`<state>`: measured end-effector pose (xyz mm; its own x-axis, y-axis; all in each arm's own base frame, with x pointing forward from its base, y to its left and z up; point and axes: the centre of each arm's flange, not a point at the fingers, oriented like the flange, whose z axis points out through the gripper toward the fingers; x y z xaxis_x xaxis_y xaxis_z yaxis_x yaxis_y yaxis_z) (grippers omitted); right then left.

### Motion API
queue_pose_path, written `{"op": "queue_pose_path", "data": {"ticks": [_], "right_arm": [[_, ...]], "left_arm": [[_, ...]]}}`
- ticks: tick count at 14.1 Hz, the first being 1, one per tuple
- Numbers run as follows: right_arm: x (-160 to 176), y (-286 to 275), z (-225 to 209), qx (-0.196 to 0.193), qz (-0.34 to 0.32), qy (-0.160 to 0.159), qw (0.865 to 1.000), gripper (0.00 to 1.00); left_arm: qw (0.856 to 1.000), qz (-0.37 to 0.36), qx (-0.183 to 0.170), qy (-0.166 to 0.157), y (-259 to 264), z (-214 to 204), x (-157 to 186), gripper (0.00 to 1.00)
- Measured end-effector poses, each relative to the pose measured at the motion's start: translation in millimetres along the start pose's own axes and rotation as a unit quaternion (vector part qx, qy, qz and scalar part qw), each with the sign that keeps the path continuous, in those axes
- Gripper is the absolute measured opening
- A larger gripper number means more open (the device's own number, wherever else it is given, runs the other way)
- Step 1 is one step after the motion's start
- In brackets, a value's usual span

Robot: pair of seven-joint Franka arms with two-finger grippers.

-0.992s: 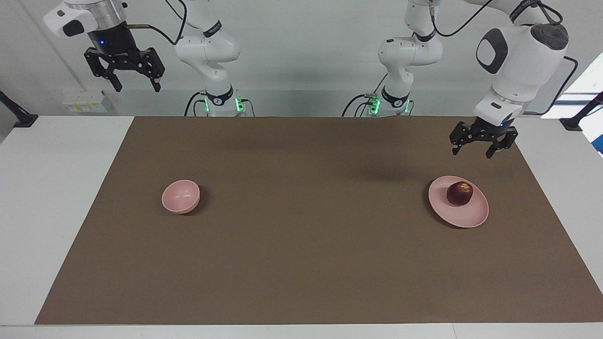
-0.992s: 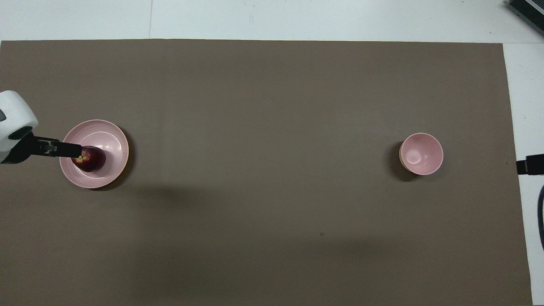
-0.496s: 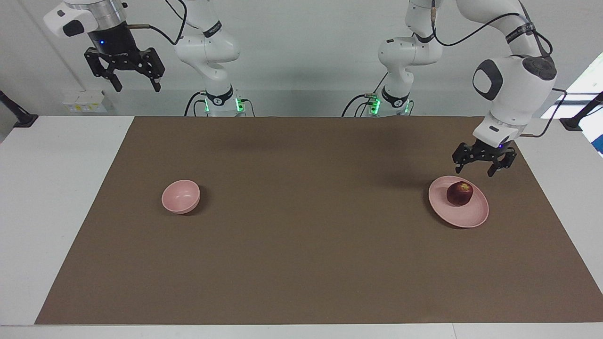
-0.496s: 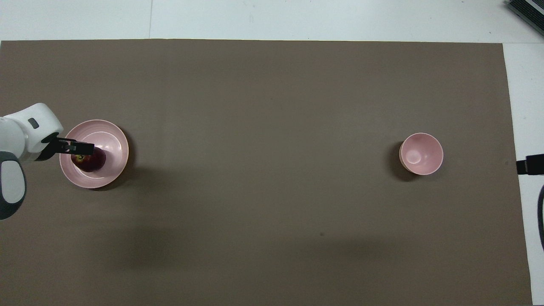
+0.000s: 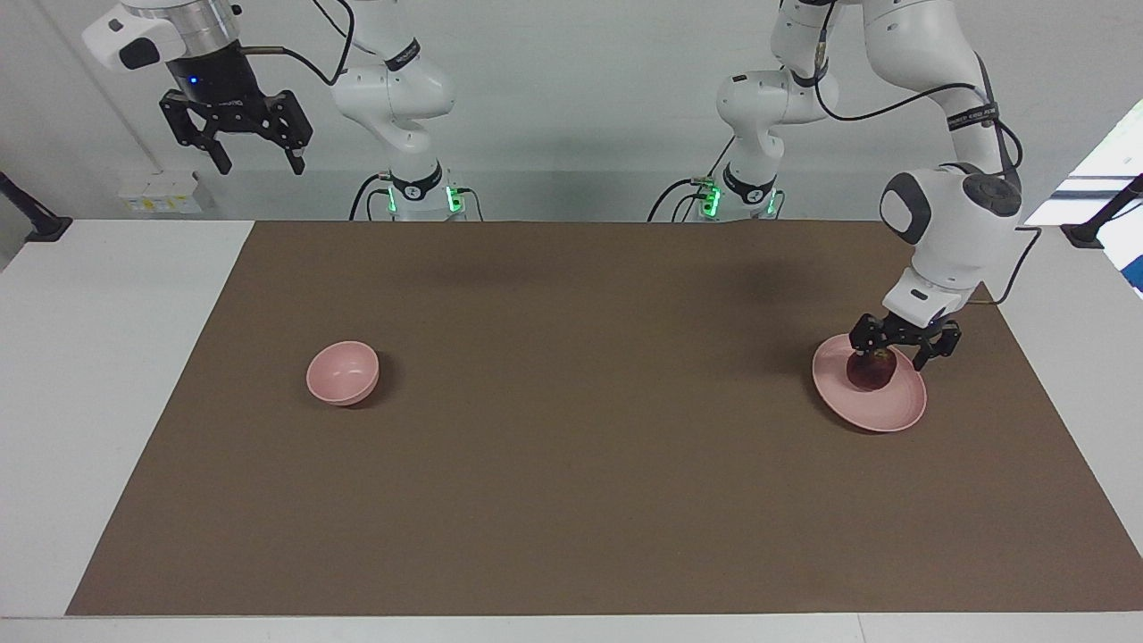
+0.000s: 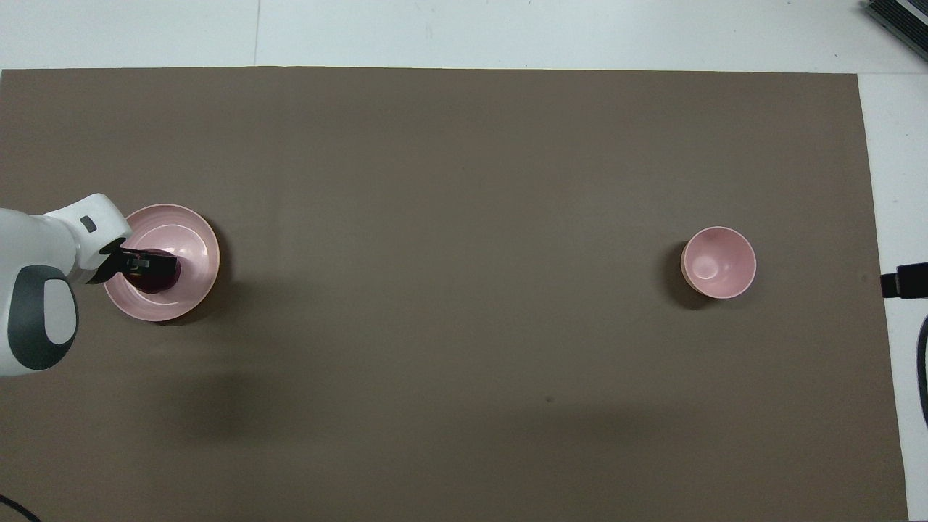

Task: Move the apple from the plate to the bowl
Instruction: 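Close the left gripper on the red apple and lift it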

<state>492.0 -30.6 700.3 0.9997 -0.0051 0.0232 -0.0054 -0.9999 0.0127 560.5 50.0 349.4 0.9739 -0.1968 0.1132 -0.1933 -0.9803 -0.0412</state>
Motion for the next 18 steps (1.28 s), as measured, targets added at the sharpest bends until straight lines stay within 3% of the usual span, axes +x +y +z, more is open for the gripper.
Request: {"op": "queue_pose_path", "data": {"ticks": [3, 4, 5, 11, 15, 18], "right_arm": [[0.0, -0.1, 0.0, 0.0, 0.0, 0.0, 1.0, 1.0], [0.0, -0.1, 0.0, 0.0, 0.0, 0.0, 1.0, 1.0], [0.0, -0.1, 0.0, 0.0, 0.0, 0.0, 1.0, 1.0], [-0.2, 0.2, -0.1, 0.0, 0.0, 0.0, 1.0, 1.0], [-3.8, -0.6, -4.3, 0.001, -0.002, 0.002, 1.0, 1.0], [-9.3, -4.0, -11.6, 0.001, -0.01, 0.009, 1.0, 1.0]], "left_arm": [[1.0, 0.0, 0.0, -0.001, -0.3, 0.4, -0.6, 0.94], [1.0, 0.0, 0.0, -0.001, -0.3, 0.4, -0.6, 0.87], [1.0, 0.0, 0.0, 0.001, -0.4, -0.8, -0.3, 0.73], [1.0, 0.008, -0.012, -0.023, 9.5, -22.1, 8.1, 0.7], [0.997, -0.019, -0.079, 0.011, 45.1, -83.5, 22.6, 0.7], [0.989, -0.051, -0.136, 0.01, 87.9, -115.9, 27.9, 0.7]]}}
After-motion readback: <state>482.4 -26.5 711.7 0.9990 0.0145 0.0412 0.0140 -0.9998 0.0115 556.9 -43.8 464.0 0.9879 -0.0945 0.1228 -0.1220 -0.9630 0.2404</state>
